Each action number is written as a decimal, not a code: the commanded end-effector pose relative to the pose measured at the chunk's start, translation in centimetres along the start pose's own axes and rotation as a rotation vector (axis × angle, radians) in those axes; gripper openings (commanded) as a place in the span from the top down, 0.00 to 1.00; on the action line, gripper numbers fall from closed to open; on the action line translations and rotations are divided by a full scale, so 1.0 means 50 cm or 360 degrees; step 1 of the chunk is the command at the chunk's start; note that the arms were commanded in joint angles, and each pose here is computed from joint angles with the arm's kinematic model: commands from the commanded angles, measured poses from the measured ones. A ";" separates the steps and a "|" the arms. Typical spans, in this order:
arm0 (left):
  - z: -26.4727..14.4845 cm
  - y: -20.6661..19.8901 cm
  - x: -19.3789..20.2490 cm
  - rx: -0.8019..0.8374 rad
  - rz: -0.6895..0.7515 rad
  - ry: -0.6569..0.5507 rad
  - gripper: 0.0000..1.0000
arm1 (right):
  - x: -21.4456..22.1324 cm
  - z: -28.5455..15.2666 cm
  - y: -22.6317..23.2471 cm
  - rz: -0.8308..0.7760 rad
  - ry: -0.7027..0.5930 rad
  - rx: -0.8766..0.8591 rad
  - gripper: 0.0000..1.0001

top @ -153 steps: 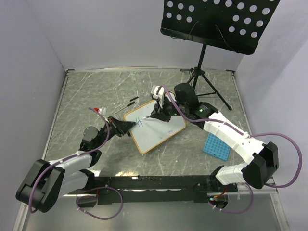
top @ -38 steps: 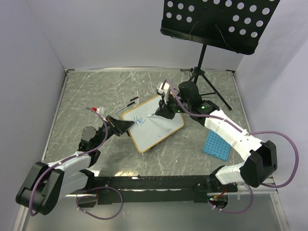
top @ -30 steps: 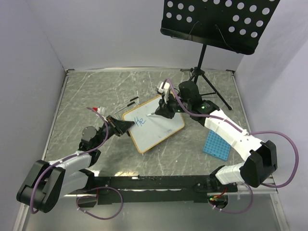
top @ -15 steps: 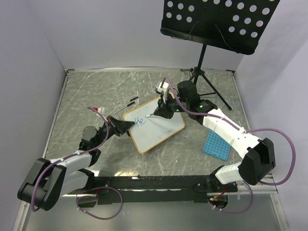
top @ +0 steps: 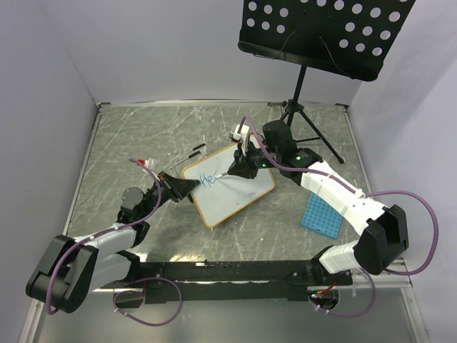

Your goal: Write a sentence on the whiteboard

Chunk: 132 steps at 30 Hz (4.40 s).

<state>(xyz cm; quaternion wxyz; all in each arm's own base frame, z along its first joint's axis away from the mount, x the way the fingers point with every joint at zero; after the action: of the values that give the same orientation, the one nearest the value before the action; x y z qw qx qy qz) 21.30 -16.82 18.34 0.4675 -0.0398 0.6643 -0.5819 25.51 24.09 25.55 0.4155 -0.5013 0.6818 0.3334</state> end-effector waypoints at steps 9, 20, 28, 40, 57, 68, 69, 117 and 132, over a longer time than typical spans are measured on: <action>0.004 -0.068 -0.051 0.0230 0.0132 -0.0169 0.99 | -0.010 -0.007 -0.006 -0.0047 -0.0005 0.0051 1.00; 0.002 -0.071 -0.047 0.0255 0.0126 -0.0146 0.99 | -0.030 -0.005 -0.024 -0.0045 -0.0029 0.0129 1.00; 0.004 -0.066 -0.042 0.0254 0.0115 -0.0125 0.99 | -0.049 -0.008 -0.034 -0.0054 -0.0062 0.0175 1.00; 0.004 -0.064 -0.038 0.0263 0.0101 -0.0108 0.99 | -0.055 -0.003 -0.037 -0.0046 -0.0072 0.0173 1.00; 0.006 -0.065 -0.052 0.0229 0.0110 -0.0178 0.99 | -0.018 -0.001 -0.020 -0.0029 -0.0002 0.0100 1.00; 0.006 -0.068 -0.061 0.0222 0.0125 -0.0205 0.99 | 0.002 0.001 -0.015 -0.0017 0.0039 0.0083 1.00; 0.006 -0.067 -0.062 0.0221 0.0126 -0.0207 0.99 | 0.002 0.000 -0.016 -0.0016 0.0040 0.0087 1.00; 0.000 -0.060 -0.049 0.0256 0.0106 -0.0122 0.99 | -0.036 -0.012 -0.045 0.0017 -0.0071 0.0116 1.00; 0.000 -0.058 -0.048 0.0247 0.0110 -0.0123 0.99 | -0.033 -0.013 -0.038 0.0010 -0.0078 0.0093 1.00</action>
<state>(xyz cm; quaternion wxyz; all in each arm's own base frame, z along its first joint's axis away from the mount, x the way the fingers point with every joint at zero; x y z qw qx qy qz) 21.48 -16.26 18.31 0.4664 -0.0396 0.6653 -0.5817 27.28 23.13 25.74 0.4257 -0.4737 0.7029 0.3167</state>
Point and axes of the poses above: each gripper's point midway between its finger pads, its own z axis out along the fingers, its own y axis along the line the jaws close on, x = y × z, the point moved 6 cm from there along -z, back along the fingers, and after that the axes turned 3 degrees about -z, right-handed, at the moved point
